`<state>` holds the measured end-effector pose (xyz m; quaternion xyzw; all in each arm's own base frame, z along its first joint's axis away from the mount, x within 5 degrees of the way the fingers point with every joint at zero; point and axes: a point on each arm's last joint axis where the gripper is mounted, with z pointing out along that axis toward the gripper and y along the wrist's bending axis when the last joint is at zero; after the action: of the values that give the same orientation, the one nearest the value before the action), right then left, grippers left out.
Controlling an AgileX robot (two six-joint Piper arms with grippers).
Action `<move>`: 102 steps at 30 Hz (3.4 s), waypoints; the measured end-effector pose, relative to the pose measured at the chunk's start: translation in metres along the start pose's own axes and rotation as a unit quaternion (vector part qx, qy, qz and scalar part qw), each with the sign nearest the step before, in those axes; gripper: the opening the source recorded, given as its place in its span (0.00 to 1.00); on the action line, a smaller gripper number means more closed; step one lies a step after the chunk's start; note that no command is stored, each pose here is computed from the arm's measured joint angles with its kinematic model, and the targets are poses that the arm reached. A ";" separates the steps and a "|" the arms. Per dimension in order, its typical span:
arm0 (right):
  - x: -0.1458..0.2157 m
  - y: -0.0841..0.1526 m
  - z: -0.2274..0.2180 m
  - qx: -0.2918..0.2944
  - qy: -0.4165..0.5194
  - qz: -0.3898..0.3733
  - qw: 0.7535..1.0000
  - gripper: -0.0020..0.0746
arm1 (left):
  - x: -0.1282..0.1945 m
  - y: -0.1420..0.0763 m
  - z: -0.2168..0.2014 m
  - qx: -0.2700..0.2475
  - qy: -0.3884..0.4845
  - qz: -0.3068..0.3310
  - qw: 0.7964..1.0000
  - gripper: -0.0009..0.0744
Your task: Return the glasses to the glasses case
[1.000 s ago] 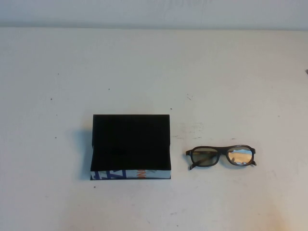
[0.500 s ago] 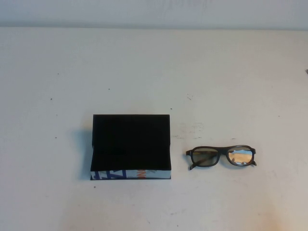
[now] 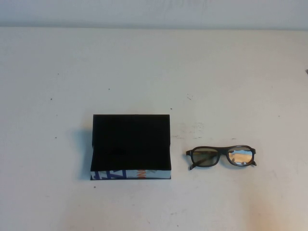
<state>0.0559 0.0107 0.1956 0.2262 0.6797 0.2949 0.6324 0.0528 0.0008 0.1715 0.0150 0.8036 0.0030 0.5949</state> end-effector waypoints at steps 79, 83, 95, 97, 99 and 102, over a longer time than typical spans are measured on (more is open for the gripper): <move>0.039 0.126 0.236 -0.252 0.522 -0.691 0.432 0.53 | 0.000 0.000 0.000 -0.001 0.000 0.000 1.000 0.01; 0.044 0.118 0.249 -0.255 0.523 -0.704 0.408 0.54 | 0.000 0.000 0.000 -0.001 0.000 0.000 1.000 0.01; 0.065 0.108 0.288 -0.263 0.536 -0.707 0.380 0.55 | 0.000 0.000 0.000 -0.001 0.000 0.000 1.000 0.01; 0.067 0.102 0.291 -0.260 0.544 -0.702 0.379 0.55 | 0.000 0.000 0.000 -0.001 0.000 0.000 1.000 0.01; 0.069 0.098 0.293 -0.260 0.552 -0.698 0.375 0.55 | 0.000 0.000 0.000 -0.001 0.000 0.000 1.000 0.01; 0.071 0.095 0.293 -0.265 0.556 -0.698 0.366 0.55 | 0.000 0.000 0.000 -0.001 0.000 0.000 1.000 0.01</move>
<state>0.3338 0.1615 0.2011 -0.7232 0.6798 -0.0273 0.1190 0.0528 0.0009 0.1715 0.0144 0.8036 0.0035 0.5949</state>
